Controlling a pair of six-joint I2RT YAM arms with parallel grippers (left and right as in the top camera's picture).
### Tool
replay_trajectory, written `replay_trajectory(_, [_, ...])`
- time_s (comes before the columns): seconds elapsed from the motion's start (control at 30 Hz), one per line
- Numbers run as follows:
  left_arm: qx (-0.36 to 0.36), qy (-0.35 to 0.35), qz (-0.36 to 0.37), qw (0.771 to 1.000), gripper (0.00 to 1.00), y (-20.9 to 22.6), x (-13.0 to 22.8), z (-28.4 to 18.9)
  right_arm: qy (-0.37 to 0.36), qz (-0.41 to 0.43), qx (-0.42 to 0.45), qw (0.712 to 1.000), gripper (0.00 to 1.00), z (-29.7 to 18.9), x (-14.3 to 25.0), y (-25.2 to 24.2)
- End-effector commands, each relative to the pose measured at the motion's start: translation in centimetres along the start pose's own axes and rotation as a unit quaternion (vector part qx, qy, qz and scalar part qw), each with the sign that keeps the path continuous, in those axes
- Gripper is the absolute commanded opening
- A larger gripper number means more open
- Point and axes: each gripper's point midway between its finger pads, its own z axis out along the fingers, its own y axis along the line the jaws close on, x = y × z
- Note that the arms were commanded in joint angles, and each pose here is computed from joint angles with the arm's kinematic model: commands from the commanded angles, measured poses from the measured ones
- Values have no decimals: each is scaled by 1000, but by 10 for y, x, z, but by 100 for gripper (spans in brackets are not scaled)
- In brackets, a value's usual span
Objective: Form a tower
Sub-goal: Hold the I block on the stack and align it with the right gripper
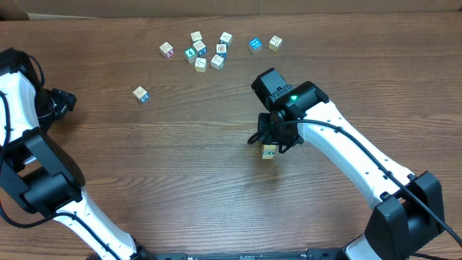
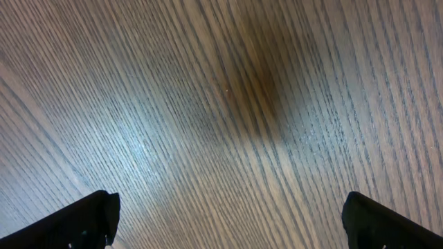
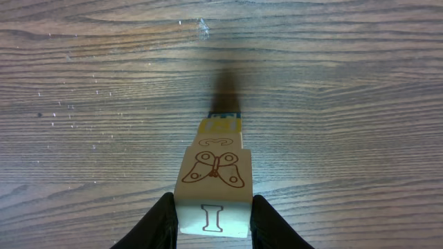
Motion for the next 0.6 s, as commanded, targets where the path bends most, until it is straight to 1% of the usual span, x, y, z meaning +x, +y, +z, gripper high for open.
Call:
replay_trajectory(0.0, [0, -6, 15, 1000, 100, -6, -1, -2, -4, 0, 2, 1000, 31, 0, 1, -1])
replay_trajectory(0.27, [0, -6, 15, 1000, 100, -6, -1, -2, -3, 0, 4, 1000, 30, 0, 2, -1])
replay_trajectory(0.43, [0, -6, 15, 1000, 99, -6, -1, -2, 3, 0, 5, 1000, 27, 0, 4, -2])
replay_trajectory(0.57, [0, -6, 15, 1000, 99, -6, -1, -2, 7, 0, -1, 1000, 26, -1, 6, 0])
